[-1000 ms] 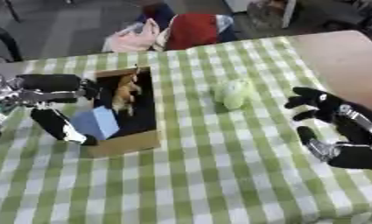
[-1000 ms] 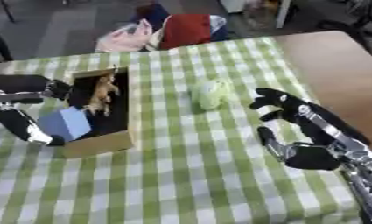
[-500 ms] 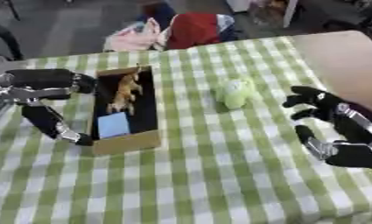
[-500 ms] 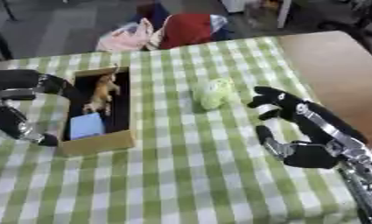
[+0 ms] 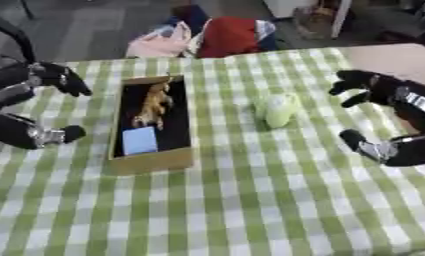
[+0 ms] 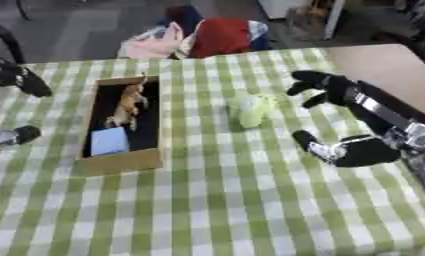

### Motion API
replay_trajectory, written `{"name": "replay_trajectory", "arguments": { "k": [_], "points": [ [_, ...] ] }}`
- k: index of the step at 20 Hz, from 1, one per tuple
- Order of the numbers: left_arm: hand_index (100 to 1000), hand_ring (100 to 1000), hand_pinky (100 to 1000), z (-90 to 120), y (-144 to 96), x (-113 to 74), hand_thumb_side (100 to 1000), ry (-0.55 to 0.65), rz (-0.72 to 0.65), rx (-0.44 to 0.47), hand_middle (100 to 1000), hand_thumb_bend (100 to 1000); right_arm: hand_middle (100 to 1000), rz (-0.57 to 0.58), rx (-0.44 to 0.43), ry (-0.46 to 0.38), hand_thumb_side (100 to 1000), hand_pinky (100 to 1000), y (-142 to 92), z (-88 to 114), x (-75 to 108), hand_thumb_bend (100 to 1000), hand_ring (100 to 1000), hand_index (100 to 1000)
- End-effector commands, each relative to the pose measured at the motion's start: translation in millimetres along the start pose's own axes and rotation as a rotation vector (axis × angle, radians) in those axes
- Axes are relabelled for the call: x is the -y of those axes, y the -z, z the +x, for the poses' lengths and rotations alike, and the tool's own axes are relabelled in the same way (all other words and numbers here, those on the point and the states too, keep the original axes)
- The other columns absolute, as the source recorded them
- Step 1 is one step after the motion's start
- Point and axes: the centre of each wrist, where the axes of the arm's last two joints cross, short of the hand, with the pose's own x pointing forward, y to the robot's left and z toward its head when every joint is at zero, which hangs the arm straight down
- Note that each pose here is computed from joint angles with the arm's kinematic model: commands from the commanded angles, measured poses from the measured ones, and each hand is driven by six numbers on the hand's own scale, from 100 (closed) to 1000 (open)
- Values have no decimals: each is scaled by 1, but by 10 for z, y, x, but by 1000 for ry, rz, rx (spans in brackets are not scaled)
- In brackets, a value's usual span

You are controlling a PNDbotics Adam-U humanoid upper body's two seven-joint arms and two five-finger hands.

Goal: Pick up objects on the table and place them in the box.

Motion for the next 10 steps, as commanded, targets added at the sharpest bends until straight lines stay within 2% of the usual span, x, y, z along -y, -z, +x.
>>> {"name": "replay_trajectory", "arguments": {
  "k": [1, 3, 4, 5, 8, 9, 10],
  "points": [
    [778, 680, 709, 56, -99, -140, 603, -26, 127, -6, 672, 345, 826, 97, -8, -76, 250, 789, 1, -3, 209, 356, 949, 1000],
    [772, 668, 702, 74, -134, -112, 595, -65, 184, -13, 660, 321, 841, 166, -19, -112, 281, 795, 33, -71, 287, 440, 954, 1000],
    [769, 665, 700, 85, -144, -103, 640, -84, 207, -15, 656, 303, 848, 196, -26, -126, 297, 799, 45, -117, 313, 476, 957, 1000],
    [765, 659, 696, 95, -153, -93, 589, -104, 234, -15, 649, 298, 856, 231, -37, -147, 326, 803, 56, -167, 342, 491, 958, 1000],
    [765, 659, 696, 126, -168, -83, 589, -137, 274, -18, 649, 298, 856, 281, -51, -186, 326, 803, 71, -302, 390, 491, 958, 1000],
    [759, 649, 688, 130, -169, -72, 592, -151, 289, -20, 638, 280, 867, 293, -61, -199, 379, 806, 76, -343, 409, 510, 958, 1000],
    [759, 648, 688, 134, -171, -58, 592, -168, 307, -21, 637, 279, 868, 308, -76, -216, 382, 806, 92, -406, 429, 511, 958, 1000]
  ]
}}
